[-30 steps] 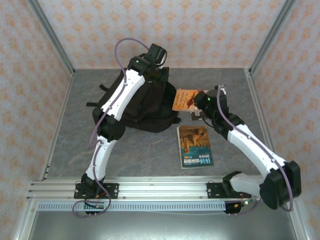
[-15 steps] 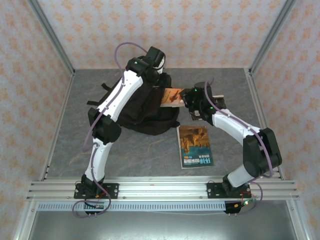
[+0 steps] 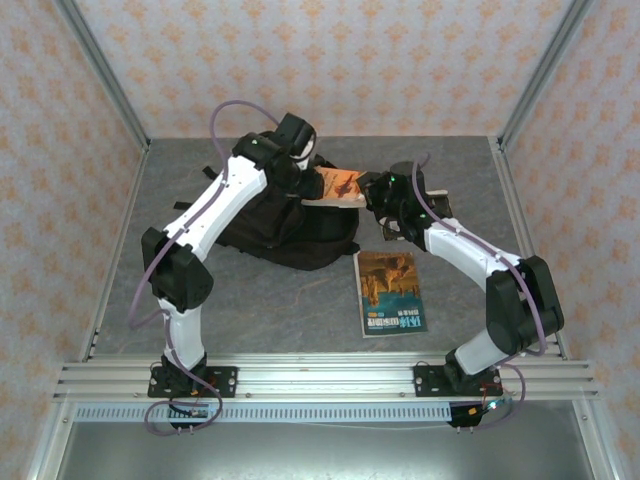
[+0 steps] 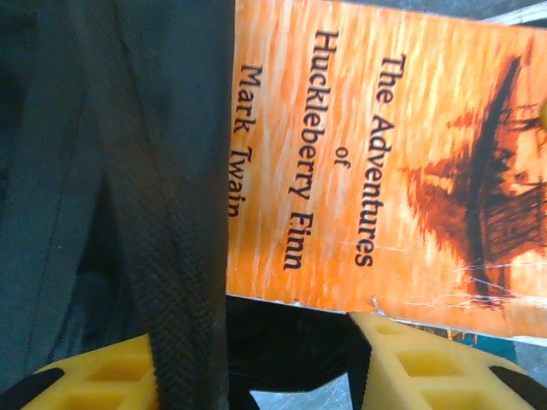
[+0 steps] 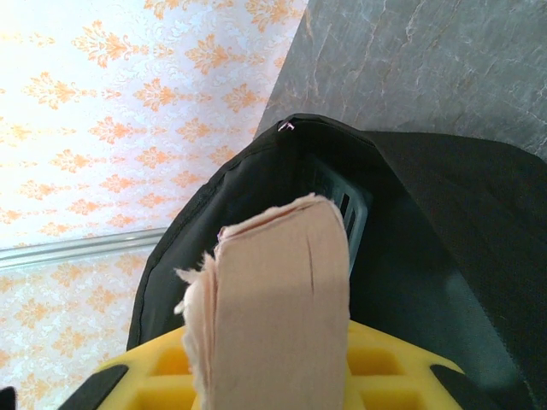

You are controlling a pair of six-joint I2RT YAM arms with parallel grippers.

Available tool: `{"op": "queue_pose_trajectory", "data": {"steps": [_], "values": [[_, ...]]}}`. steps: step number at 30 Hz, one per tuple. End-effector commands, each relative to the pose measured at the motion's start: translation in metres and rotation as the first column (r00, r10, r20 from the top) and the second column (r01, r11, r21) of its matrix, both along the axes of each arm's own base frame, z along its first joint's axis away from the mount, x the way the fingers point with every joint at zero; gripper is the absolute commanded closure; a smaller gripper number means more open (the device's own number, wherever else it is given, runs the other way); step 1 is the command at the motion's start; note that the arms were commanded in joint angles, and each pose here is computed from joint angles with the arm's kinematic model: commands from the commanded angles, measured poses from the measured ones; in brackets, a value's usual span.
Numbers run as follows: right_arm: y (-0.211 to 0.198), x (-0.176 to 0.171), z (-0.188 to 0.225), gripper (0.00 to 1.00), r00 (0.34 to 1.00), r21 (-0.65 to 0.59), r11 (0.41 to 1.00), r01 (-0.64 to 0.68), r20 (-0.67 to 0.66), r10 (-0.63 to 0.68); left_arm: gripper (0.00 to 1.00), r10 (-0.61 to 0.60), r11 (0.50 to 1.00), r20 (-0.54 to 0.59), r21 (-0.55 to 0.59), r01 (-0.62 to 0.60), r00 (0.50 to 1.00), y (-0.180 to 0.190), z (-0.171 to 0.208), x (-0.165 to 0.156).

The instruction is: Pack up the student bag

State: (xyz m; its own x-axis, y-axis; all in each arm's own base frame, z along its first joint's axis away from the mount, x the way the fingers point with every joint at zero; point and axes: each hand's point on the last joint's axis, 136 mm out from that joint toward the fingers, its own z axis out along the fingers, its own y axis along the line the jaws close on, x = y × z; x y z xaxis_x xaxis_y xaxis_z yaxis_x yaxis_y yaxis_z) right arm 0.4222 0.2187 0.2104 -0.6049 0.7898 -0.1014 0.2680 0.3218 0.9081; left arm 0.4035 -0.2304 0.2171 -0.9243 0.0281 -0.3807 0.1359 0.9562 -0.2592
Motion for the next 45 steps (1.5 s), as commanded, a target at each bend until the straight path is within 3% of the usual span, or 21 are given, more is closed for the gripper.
{"op": "queue_pose_trajectory", "data": {"steps": [1, 4, 5, 10, 15, 19, 26, 35, 41, 45], "values": [[0.008, 0.003, 0.026, 1.0, 0.996, 0.059, 0.998, -0.018, 0.085, 0.013, 0.66, 0.019, 0.999, 0.073, 0.026, -0.021, 0.997, 0.008, 0.013, -0.001], [0.007, 0.001, 0.025, 1.0, 0.996, 0.045, 0.999, -0.018, 0.084, 0.014, 0.96, 0.042, 0.997, 0.113, 0.062, -0.049, 0.993, 0.017, 0.02, 0.006], [0.006, 0.001, 0.024, 1.0, 0.996, 0.034, 0.999, -0.017, 0.084, 0.014, 1.0, 0.049, 0.996, 0.124, 0.065, -0.058, 0.991, 0.02, 0.024, 0.009], [-0.007, -0.012, 0.012, 1.0, 0.999, -0.097, 0.995, 0.006, 0.055, 0.0, 1.0, 0.065, 0.994, 0.266, 0.063, -0.085, 0.962, 0.032, 0.076, 0.017], [-0.008, -0.023, -0.005, 1.0, 0.999, -0.124, 0.992, -0.01, 0.032, 0.014, 1.0, 0.069, 0.995, 0.414, 0.039, -0.093, 0.908, 0.043, 0.125, 0.013], [-0.002, -0.023, -0.019, 1.0, 0.999, -0.134, 0.991, -0.031, 0.013, 0.033, 1.0, 0.054, 0.998, 0.457, 0.004, -0.063, 0.888, 0.041, 0.141, 0.007], [0.023, -0.015, -0.003, 1.0, 0.996, -0.04, 0.997, -0.069, 0.051, 0.071, 1.0, 0.01, 0.999, 0.451, -0.035, 0.006, 0.893, 0.029, 0.137, 0.002], [0.049, 0.006, 0.013, 1.0, 1.0, 0.142, 0.99, -0.016, 0.01, 0.015, 1.0, 0.006, 0.994, 0.456, -0.1, 0.044, 0.89, 0.018, 0.13, -0.002], [0.054, 0.034, -0.022, 1.0, 0.988, 0.177, 0.975, 0.134, -0.099, -0.118, 1.0, 0.048, 0.989, 0.497, -0.143, 0.027, 0.866, 0.019, 0.143, -0.003], [0.07, 0.059, -0.034, 1.0, 0.983, 0.234, 0.956, 0.179, -0.091, -0.161, 1.0, 0.071, 0.983, 0.538, -0.179, 0.032, 0.84, 0.019, 0.159, -0.005]]}}
